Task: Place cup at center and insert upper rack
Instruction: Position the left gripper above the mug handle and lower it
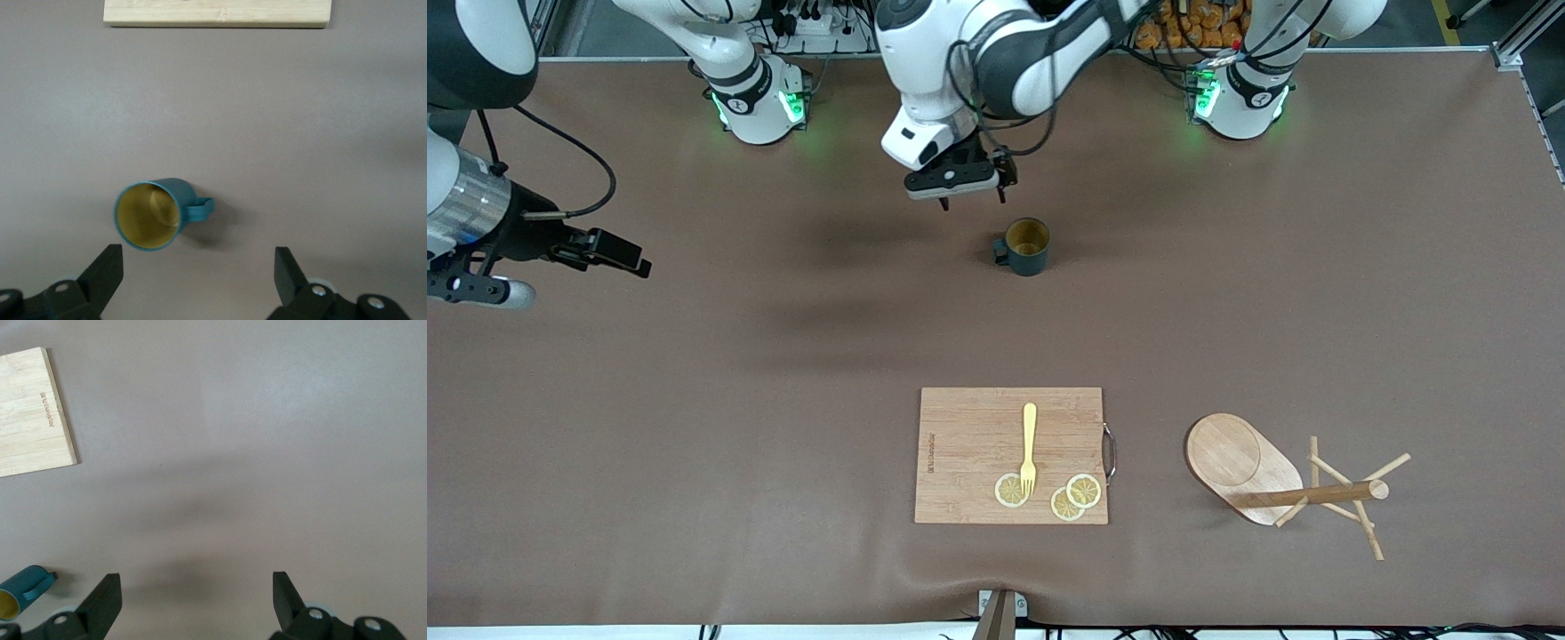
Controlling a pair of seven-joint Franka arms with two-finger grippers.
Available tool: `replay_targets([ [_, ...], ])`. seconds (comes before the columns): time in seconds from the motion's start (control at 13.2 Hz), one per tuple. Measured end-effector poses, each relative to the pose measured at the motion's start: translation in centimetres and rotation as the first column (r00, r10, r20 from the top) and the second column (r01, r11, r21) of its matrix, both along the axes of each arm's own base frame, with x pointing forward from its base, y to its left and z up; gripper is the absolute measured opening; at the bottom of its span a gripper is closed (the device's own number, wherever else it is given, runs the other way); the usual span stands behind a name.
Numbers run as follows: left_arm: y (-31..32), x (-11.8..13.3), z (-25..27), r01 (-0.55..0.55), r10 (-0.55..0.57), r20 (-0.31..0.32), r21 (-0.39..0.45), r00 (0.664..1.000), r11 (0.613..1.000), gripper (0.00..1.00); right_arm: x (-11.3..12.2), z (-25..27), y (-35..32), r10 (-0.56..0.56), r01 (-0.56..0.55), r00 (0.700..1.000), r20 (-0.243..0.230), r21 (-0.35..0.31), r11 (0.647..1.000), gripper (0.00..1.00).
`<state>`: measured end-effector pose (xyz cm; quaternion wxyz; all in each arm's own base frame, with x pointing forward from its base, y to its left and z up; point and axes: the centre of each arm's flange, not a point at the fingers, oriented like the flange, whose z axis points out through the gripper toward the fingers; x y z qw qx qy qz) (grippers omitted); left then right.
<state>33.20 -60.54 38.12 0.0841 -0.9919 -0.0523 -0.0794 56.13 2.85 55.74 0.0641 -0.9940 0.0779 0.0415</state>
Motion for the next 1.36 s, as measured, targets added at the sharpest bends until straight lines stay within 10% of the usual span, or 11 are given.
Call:
replay_targets([
  [0.61, -2.4, -7.1, -8.9, -0.254, 0.304, 0.348, -0.182, 0.887, 0.95, 1.0, 0.9, 4.8, 0.7, 0.022, -0.022, 0.998, 0.063, -0.005, 1.0, 1.0],
  [1.36, -1.2, -13.8, -18.6, -0.255, 0.283, 0.546, -0.129, 0.789, 0.958, 1.0, 1.5, 7.7, 0.5, 0.057, -0.052, 0.992, 0.114, -0.051, 0.997, 1.0],
])
